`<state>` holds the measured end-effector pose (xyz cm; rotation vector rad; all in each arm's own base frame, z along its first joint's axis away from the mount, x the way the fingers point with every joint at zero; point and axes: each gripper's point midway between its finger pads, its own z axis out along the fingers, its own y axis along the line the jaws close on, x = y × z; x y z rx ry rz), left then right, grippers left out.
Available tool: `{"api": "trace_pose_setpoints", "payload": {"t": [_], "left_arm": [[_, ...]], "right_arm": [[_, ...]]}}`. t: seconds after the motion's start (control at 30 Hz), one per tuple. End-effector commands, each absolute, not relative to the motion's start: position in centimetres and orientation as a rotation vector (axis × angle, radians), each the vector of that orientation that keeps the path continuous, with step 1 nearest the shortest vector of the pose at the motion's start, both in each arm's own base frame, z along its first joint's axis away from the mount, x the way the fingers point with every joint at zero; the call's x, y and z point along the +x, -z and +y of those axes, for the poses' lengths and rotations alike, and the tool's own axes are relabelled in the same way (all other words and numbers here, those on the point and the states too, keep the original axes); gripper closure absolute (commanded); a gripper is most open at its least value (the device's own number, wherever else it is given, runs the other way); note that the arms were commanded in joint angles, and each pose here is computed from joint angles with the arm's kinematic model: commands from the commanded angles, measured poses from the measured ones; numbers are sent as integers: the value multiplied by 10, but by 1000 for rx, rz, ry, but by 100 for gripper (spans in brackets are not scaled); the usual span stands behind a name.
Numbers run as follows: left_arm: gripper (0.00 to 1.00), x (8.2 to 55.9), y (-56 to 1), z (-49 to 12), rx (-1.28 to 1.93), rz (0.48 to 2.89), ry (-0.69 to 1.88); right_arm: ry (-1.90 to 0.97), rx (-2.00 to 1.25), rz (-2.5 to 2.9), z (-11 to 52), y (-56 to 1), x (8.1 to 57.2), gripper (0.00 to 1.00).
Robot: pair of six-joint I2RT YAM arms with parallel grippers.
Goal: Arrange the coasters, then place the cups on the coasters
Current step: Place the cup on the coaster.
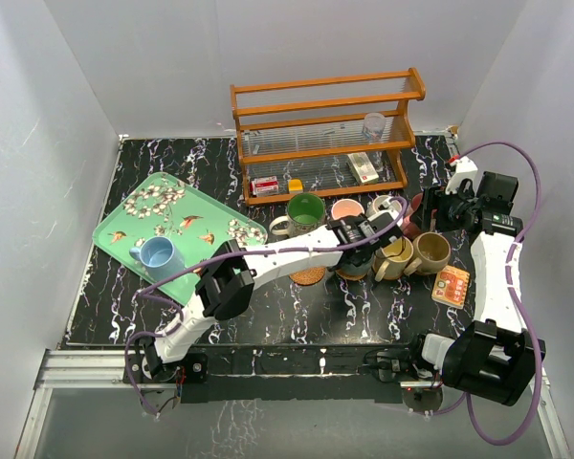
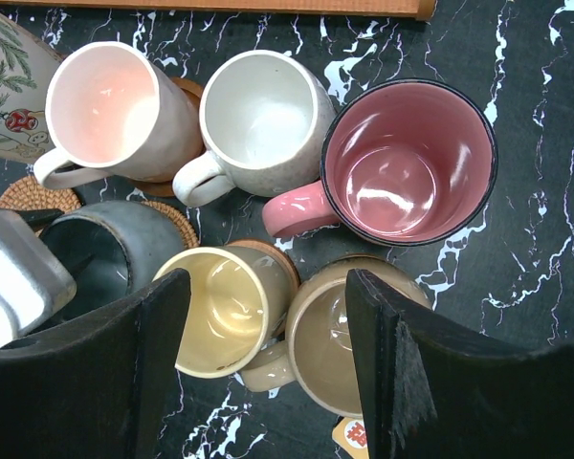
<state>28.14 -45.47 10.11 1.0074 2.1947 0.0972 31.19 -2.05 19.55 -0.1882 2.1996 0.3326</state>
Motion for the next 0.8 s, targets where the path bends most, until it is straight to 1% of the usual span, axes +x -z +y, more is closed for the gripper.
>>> {"api": "trace_pose_setpoints", "payload": {"t": [0.0, 0.43, 0.53, 0.77], "left_arm": [[60, 273, -161, -454, 974, 2104, -26], [57, 268, -174, -450, 1019, 2066, -12], [56, 261, -170, -446, 1095, 2056, 7], [50, 239, -164, -430, 1272, 2014, 84]], "right_arm": [[-299, -206, 2126, -23, -212, 316, 36], [-300, -198, 2127, -25, -211, 315, 35], [-301, -198, 2126, -25, -211, 315, 35], [-305, -201, 2126, -24, -209, 315, 35]]}}
